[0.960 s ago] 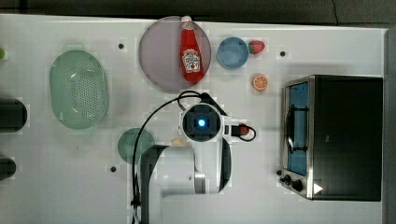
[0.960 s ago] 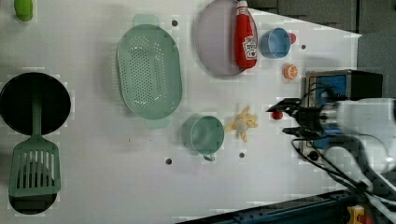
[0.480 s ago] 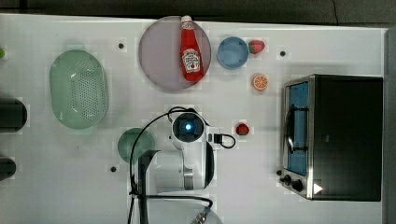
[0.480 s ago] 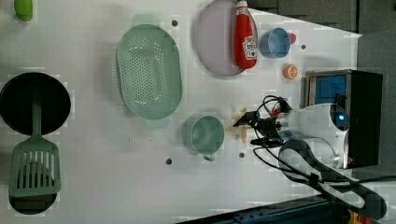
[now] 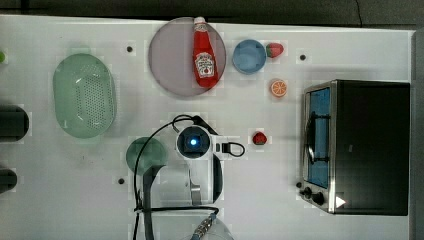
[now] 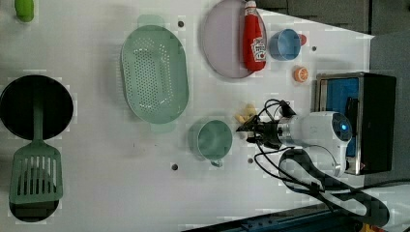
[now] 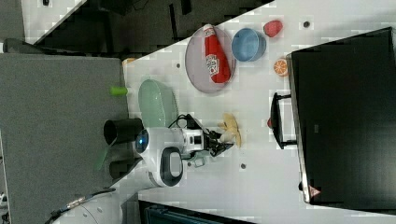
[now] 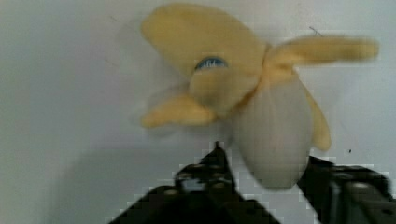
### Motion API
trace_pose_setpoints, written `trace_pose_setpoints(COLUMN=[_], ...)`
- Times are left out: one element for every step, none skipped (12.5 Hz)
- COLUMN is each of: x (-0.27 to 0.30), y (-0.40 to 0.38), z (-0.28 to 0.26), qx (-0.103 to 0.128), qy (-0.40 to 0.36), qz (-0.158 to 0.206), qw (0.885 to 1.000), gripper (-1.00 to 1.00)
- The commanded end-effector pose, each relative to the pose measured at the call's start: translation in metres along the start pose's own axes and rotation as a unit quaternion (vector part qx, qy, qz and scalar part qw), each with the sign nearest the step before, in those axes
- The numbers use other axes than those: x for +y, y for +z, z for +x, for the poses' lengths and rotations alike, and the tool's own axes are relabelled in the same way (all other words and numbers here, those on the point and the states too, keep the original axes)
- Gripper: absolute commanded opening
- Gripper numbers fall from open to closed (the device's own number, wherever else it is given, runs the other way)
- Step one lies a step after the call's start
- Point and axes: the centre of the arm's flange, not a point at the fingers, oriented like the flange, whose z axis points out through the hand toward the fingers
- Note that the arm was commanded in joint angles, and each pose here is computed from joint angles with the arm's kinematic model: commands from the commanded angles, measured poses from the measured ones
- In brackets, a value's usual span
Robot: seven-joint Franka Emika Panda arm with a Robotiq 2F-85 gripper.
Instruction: Pick banana from table and place on oven.
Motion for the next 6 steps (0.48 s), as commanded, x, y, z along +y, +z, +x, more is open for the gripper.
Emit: trace_pose_setpoints(x=[0.000, -0.001, -0.003, -0.007, -0.011, -0.013], y=[-0.018, -0.020, -0.025, -0.038, -0.059, -0.084], z=[0.015, 0.015, 0.017, 0.021, 0.025, 0.027], qx=[0.018, 0.019, 0.024, 0.034, 0.048, 0.064], qy=[0.024, 0.024, 0.024, 0.024, 0.024, 0.024], qz=[0.019, 0.021, 0.026, 0.037, 0.052, 0.068], qw=[0.999, 0.999, 0.999, 0.998, 0.997, 0.995], gripper=[-0.48, -0.51, -0.51, -0.51, -0.51, -0.51])
